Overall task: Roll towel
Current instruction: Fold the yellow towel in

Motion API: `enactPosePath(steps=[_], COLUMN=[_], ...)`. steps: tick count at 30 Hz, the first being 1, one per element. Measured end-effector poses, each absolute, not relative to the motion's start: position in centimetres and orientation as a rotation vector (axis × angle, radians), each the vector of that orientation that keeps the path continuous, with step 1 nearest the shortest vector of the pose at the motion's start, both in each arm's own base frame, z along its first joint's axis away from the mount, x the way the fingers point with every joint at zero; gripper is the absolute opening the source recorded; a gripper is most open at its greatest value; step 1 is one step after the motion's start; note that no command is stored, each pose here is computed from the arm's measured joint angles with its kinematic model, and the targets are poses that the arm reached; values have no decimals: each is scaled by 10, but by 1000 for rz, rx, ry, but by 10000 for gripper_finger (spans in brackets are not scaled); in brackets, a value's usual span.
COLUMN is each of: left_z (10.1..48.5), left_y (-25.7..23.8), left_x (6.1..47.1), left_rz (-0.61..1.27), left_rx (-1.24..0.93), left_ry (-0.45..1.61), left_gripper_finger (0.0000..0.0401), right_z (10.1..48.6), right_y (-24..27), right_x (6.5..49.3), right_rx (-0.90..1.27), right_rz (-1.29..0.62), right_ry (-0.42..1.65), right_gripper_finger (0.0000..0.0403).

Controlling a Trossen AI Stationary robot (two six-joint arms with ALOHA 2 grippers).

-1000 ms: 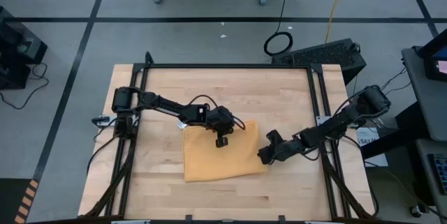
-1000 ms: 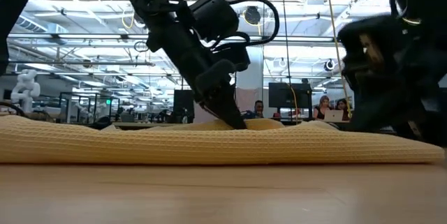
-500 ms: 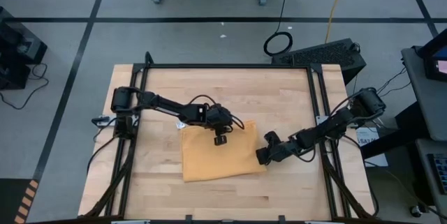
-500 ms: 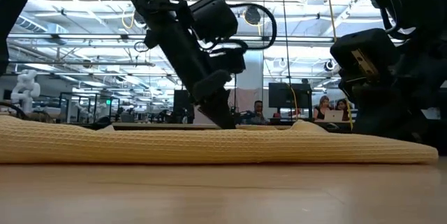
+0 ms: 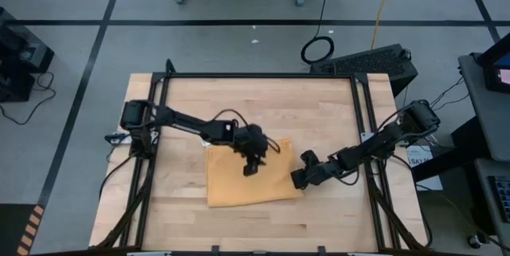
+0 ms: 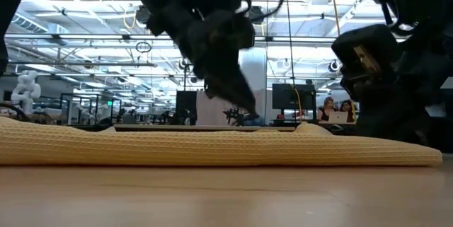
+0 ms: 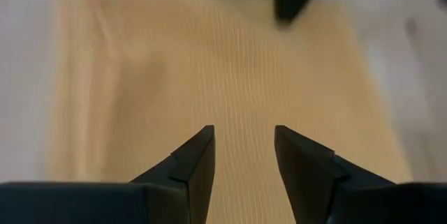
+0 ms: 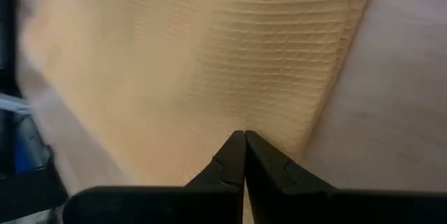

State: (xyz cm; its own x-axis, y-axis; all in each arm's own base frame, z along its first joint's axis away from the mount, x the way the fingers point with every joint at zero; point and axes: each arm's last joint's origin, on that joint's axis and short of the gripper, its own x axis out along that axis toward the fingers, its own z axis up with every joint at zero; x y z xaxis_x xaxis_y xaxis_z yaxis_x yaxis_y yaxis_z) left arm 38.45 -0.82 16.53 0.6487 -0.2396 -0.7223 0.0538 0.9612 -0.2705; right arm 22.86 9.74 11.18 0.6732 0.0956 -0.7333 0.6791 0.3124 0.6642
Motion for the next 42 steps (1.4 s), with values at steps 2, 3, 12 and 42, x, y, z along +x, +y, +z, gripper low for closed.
enactPosePath(steps=[2, 3, 12, 42], left_z=[155, 151, 127, 153], left_y=[-13, -15, -17, -13], left_x=[384, 385, 384, 382], left_rz=[-144, -123, -48, -33], left_rx=[-218, -211, -208, -200], left_ry=[900, 908, 1004, 959], left_gripper_finger=[148, 144, 101, 88], right_z=[117, 119, 127, 126], right_y=[97, 97, 85, 34], right_x=[229, 229, 231, 243], right_rx=[1241, 1259, 1283, 1266], right_rz=[-418, -416, -490, -650], right_ry=[760, 758, 649, 556], right_gripper_finger=[0, 0, 0, 0])
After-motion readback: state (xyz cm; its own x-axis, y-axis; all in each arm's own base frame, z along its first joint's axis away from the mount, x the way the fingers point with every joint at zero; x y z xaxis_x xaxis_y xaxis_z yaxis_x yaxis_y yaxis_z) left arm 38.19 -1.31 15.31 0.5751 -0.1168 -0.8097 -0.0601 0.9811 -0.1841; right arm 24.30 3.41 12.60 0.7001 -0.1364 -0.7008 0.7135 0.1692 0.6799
